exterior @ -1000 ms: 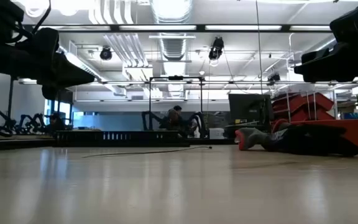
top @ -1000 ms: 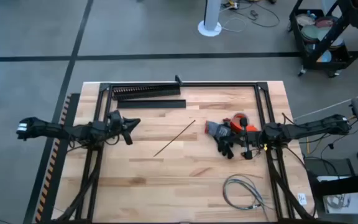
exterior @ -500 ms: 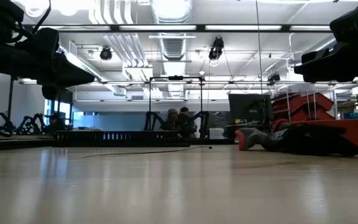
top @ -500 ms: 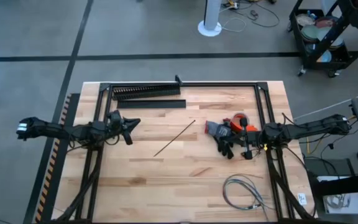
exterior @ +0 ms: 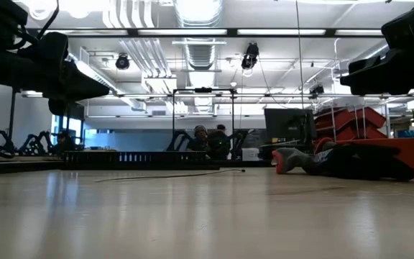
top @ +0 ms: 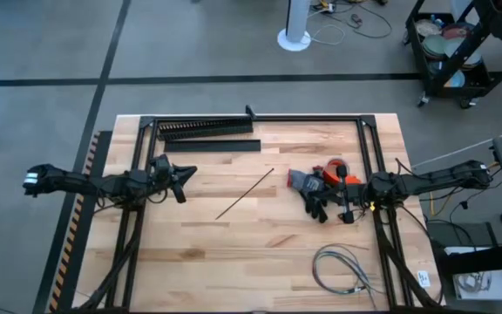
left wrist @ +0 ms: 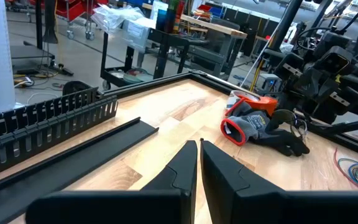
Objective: Ziptie cables
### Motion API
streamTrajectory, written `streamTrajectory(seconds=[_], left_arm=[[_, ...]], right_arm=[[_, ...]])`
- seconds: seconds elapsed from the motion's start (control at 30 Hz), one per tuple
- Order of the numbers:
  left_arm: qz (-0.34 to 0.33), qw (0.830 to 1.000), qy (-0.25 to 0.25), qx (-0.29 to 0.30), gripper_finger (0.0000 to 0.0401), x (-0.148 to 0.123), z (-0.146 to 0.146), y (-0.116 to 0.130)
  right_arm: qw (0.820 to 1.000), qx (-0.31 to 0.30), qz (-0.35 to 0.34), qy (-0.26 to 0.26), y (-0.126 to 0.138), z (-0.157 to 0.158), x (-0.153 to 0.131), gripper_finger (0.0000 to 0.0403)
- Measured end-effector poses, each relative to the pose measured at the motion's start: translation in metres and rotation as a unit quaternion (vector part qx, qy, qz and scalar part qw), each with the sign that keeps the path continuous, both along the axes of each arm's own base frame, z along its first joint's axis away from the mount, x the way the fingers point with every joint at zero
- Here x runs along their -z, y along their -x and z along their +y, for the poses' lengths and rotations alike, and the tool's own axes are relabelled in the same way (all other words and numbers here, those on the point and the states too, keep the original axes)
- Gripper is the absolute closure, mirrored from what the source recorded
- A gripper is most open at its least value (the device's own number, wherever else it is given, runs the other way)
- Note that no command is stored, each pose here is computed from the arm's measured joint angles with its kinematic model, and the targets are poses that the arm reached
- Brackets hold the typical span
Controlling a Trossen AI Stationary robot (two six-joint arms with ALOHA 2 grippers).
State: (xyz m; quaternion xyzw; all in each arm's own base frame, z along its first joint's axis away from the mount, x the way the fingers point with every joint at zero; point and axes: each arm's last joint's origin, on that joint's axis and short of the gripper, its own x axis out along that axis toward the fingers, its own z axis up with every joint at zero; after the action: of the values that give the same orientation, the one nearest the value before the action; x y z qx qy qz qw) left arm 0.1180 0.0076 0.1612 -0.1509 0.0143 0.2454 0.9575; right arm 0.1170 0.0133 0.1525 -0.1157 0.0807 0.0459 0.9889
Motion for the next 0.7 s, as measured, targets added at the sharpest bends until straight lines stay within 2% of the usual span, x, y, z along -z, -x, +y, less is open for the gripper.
streamTrajectory(seconds=[0.33, 0.47, 0.53, 0.63, 0.67, 0.7], left_arm=[[0.000, 1.000, 0.000, 0.000, 0.0393, 0.000, 0.000, 0.000], [-0.026, 1.000, 0.008, -0.001, 0.0393, -0.004, 0.000, 0.000], [-0.048, 0.999, 0.017, -0.001, 0.0393, -0.008, 0.000, -0.001], [-0.067, 0.998, -0.001, -0.011, 0.0393, -0.013, 0.001, 0.000], [-0.079, 0.997, -0.008, -0.019, 0.0393, -0.016, 0.001, 0.000], [-0.086, 0.996, -0.012, -0.017, 0.0393, -0.017, 0.001, -0.001]], right_arm=[[1.000, -0.001, -0.001, 0.006, 0.000, 0.000, 0.000, 0.0401], [1.000, -0.003, -0.016, 0.017, 0.000, 0.000, -0.003, 0.0401], [0.999, 0.000, -0.031, -0.024, -0.001, 0.000, -0.006, 0.0401], [0.985, 0.018, -0.034, -0.171, -0.001, 0.000, -0.009, 0.0401], [0.979, 0.030, -0.038, -0.196, -0.001, 0.000, -0.010, 0.0401], [0.977, 0.052, -0.062, -0.196, -0.001, -0.002, -0.014, 0.0401]])
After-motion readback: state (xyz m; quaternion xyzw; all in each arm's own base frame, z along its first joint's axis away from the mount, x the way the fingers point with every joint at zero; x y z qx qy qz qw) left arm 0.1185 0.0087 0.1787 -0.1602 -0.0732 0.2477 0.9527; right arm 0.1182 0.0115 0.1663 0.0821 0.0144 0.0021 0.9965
